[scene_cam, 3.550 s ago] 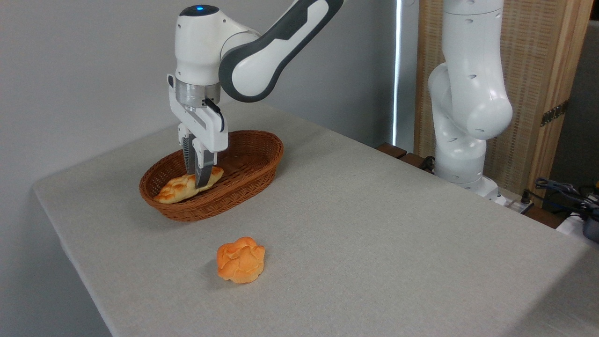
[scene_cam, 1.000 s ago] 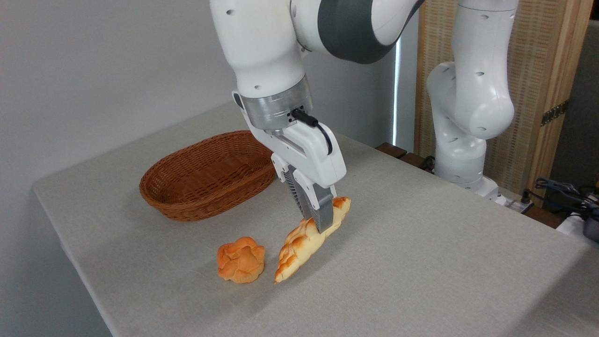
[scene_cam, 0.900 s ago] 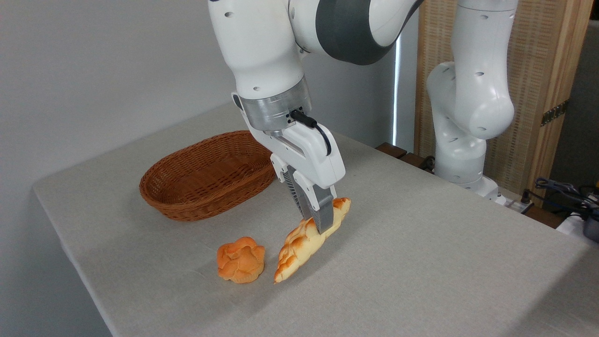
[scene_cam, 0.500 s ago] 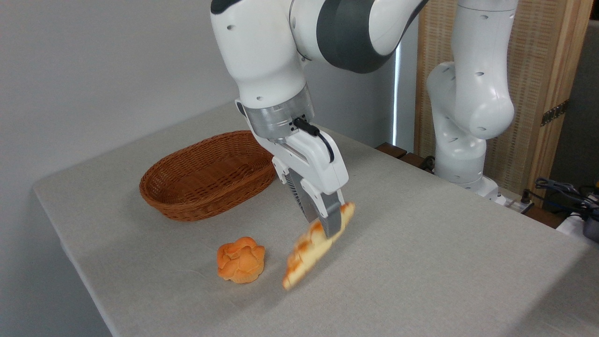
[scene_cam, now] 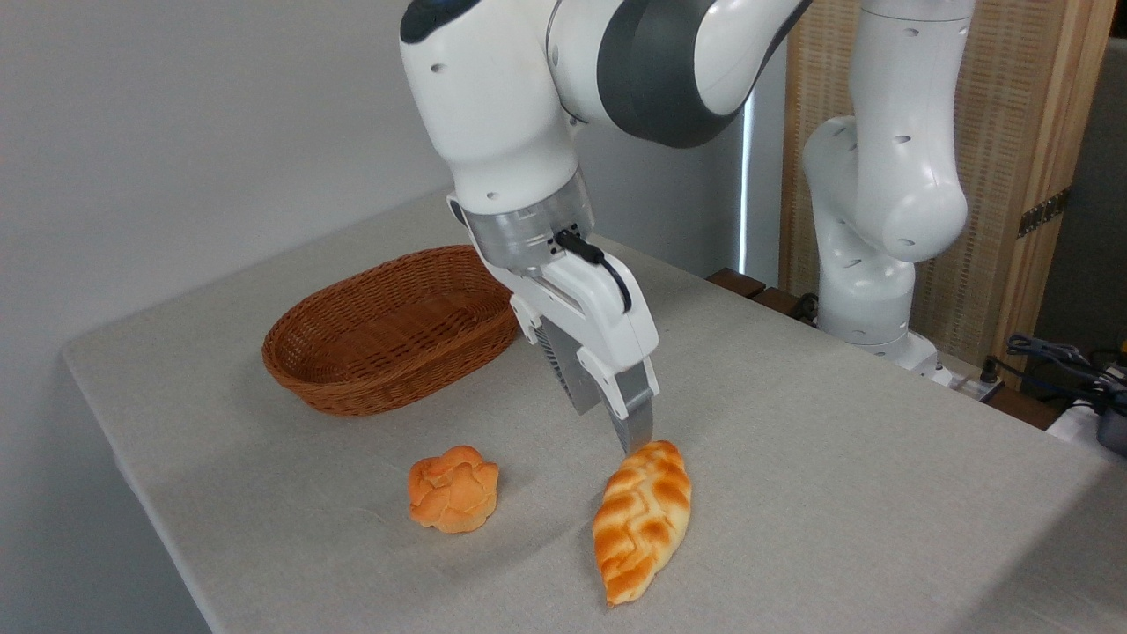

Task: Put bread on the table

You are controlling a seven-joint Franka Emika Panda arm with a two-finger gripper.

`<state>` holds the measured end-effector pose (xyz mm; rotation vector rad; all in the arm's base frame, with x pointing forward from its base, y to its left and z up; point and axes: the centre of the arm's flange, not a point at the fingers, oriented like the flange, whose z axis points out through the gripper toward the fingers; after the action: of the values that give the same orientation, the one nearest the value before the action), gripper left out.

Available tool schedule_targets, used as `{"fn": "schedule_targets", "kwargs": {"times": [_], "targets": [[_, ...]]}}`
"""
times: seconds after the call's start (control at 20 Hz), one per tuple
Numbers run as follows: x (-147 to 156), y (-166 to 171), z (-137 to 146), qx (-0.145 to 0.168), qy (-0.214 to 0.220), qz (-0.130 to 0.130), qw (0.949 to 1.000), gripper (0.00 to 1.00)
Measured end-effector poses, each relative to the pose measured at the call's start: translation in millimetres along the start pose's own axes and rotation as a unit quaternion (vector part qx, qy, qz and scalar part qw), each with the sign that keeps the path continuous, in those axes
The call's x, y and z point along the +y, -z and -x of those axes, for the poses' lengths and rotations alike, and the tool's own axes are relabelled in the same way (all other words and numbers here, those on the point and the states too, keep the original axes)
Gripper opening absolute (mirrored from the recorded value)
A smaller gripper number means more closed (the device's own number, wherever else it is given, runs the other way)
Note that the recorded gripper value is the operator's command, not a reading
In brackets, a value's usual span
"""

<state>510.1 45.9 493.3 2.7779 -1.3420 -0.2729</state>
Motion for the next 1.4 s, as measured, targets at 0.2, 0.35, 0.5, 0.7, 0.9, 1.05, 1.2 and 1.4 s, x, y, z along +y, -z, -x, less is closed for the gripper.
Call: {"fn": "schedule_targets", "kwargs": {"times": [0.2, 0.35, 0.5, 0.7, 0.9, 1.05, 1.2, 1.4], "targets": [[10, 42, -10, 0.029, 0.003, -0.034, 0.999, 1.0], [37, 73, -31, 0.054, 0.034, -0.053, 0.9965, 1.0], [61, 98, -52, 0.079, 0.064, -0.064, 0.9928, 1.0], [62, 138, -51, 0.131, 0.087, -0.065, 0.9855, 1.0], [37, 156, -34, 0.16, 0.121, -0.06, 0.9779, 1.0], [34, 151, -53, 0.147, 0.118, -0.063, 0.98, 1.0], [39, 143, -74, 0.132, 0.106, -0.06, 0.9838, 1.0], [39, 137, -73, 0.114, 0.108, -0.049, 0.9863, 1.0]]}}
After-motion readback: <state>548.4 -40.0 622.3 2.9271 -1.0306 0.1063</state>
